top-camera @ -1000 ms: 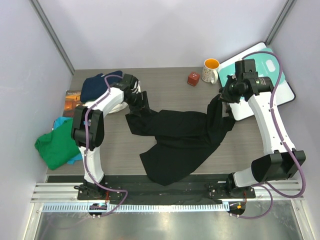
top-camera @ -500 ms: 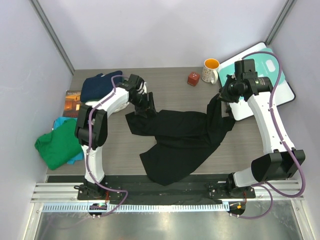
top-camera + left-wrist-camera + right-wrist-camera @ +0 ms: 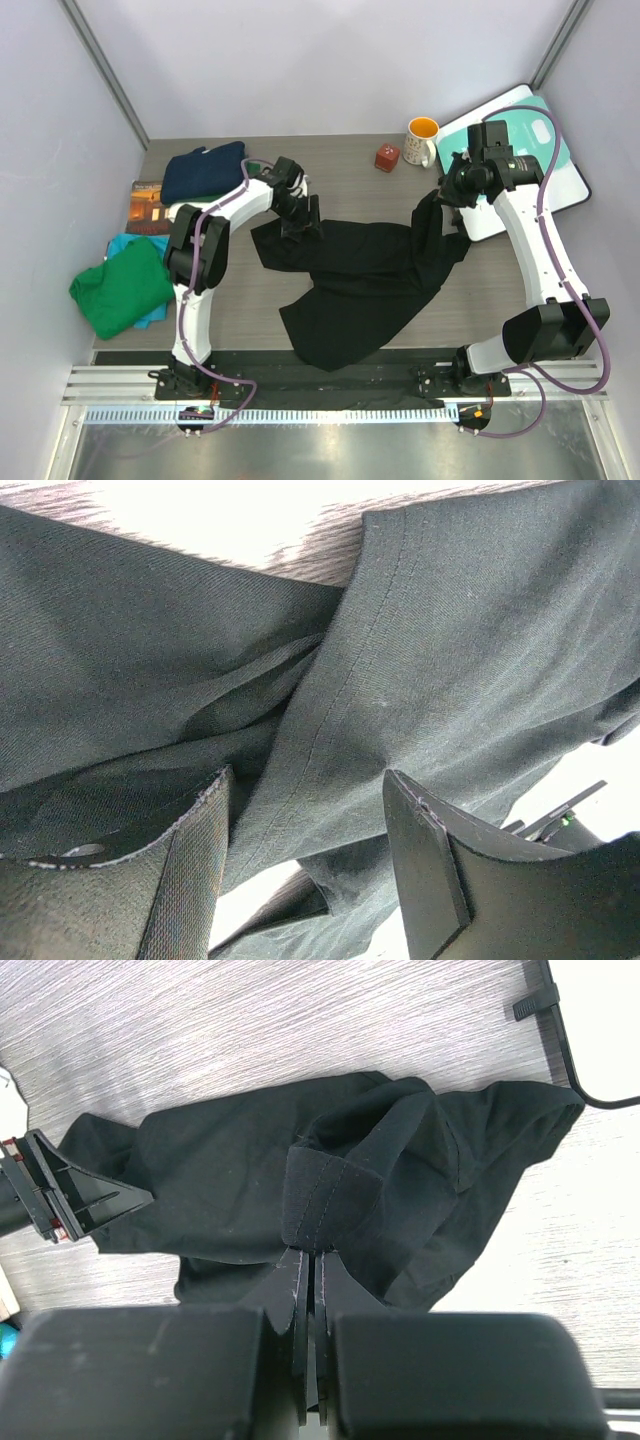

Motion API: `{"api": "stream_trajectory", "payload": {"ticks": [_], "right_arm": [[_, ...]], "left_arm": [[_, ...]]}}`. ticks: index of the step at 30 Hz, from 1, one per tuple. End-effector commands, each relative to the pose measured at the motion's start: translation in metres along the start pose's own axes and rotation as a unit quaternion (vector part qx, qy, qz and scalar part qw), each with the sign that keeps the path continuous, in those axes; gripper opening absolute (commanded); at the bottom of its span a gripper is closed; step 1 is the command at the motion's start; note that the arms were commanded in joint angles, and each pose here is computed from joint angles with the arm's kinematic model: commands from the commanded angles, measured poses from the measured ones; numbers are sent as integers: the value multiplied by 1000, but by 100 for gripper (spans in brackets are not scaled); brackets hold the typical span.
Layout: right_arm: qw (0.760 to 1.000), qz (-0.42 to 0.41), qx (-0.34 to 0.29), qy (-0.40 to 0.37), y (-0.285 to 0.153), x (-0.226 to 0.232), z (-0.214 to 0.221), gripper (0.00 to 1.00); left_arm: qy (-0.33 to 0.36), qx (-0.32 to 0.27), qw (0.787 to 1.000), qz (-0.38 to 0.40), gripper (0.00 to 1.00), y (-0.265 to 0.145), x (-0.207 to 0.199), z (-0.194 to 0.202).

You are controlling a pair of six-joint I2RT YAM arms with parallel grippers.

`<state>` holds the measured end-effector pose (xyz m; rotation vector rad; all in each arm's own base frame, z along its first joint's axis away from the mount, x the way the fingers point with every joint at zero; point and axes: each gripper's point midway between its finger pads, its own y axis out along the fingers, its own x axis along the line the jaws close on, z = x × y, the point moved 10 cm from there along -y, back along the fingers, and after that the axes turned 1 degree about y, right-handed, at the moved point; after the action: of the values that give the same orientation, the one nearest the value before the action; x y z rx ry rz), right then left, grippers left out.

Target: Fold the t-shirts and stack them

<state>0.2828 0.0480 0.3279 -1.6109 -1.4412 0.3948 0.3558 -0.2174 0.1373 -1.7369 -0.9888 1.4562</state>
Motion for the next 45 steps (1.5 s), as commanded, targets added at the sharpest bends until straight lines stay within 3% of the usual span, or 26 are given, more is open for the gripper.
{"api": "stream_trajectory", "payload": {"ticks": [1,10,13,18,23,24,25,30,35,39,45], "right_arm": [[999,-13,-29,2,-14,2,-4,1],[1000,-15,-26,2,-11,3,-6,1],[1000,-13,-22,0,-10,2,-5,1],[1000,-10,-20,1,-9,1,-3,1],[1000,-9,-14,0,-6,0,0,1],[1000,-9,-11,0,-5,-1,1,1],[1000,-9,-12,1,-5,-1,1,1],[1000,-6,-6,-3,-1,-3,4,1],[1000,7,-27,-10,-5,-5,0,1],[996,35,-77,-10,-20,-11,-16,1],[985,19,-172,-7,-54,-4,-63,1]], "left_arm": [[17,-20,999,24,61,-7,-12,-10],[21,-31,999,25,59,-9,-16,-17],[20,-29,999,27,48,-8,-16,-18],[18,-25,999,29,19,-7,-15,-17],[21,-30,999,26,12,-10,-16,-17],[24,-33,999,22,9,-11,-16,-18],[26,-34,999,20,0,-12,-16,-18],[40,-64,997,-31,0,-29,-18,-26],[33,-126,989,-74,0,-80,-20,-46],[13,-193,977,-93,0,-140,-19,-67],[-12,-307,947,-93,0,-237,-12,-68]]}}
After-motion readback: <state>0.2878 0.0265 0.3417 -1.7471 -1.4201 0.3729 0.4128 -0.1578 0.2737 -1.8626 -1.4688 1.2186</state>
